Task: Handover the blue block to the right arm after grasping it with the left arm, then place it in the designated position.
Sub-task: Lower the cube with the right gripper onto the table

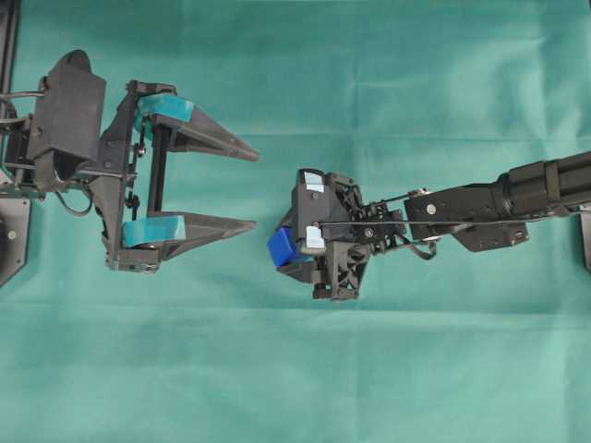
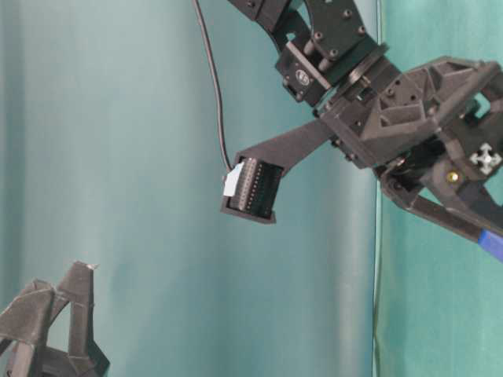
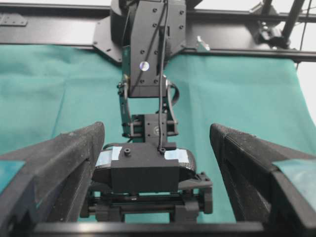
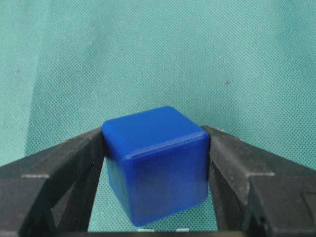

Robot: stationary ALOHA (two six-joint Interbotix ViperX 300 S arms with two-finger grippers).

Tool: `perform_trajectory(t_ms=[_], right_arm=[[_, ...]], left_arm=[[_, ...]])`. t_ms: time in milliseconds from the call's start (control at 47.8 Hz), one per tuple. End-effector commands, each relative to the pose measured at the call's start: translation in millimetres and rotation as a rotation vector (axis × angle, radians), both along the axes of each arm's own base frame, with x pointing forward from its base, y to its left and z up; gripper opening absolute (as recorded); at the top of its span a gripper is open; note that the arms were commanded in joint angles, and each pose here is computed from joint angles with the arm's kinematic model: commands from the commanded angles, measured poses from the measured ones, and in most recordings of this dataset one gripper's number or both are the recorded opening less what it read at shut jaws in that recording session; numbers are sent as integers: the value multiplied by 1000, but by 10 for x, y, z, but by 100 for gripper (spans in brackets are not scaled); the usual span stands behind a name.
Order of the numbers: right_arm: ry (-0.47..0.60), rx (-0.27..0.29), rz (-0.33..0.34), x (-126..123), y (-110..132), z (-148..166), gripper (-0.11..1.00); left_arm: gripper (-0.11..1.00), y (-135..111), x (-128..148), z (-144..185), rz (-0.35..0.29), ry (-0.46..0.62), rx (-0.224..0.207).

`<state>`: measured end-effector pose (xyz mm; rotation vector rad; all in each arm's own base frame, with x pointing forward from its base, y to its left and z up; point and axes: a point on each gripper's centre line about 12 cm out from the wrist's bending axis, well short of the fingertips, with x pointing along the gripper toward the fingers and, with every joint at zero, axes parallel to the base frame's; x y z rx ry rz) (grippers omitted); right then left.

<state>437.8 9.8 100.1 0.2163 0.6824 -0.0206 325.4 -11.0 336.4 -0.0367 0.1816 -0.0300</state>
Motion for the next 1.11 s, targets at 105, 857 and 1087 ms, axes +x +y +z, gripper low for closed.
perform_trajectory(t_ms=[105, 857, 1087], right_arm=[[-41, 2, -3, 62, -12, 135, 63], [-23, 15, -27, 72, -24, 147, 92], [-36, 15, -26, 74, -19, 221, 92]], left_arm=[[100, -5, 9, 141, -2, -40, 0], [100, -5, 13, 140, -2, -38, 0], [100, -5, 14, 142, -2, -40, 0]])
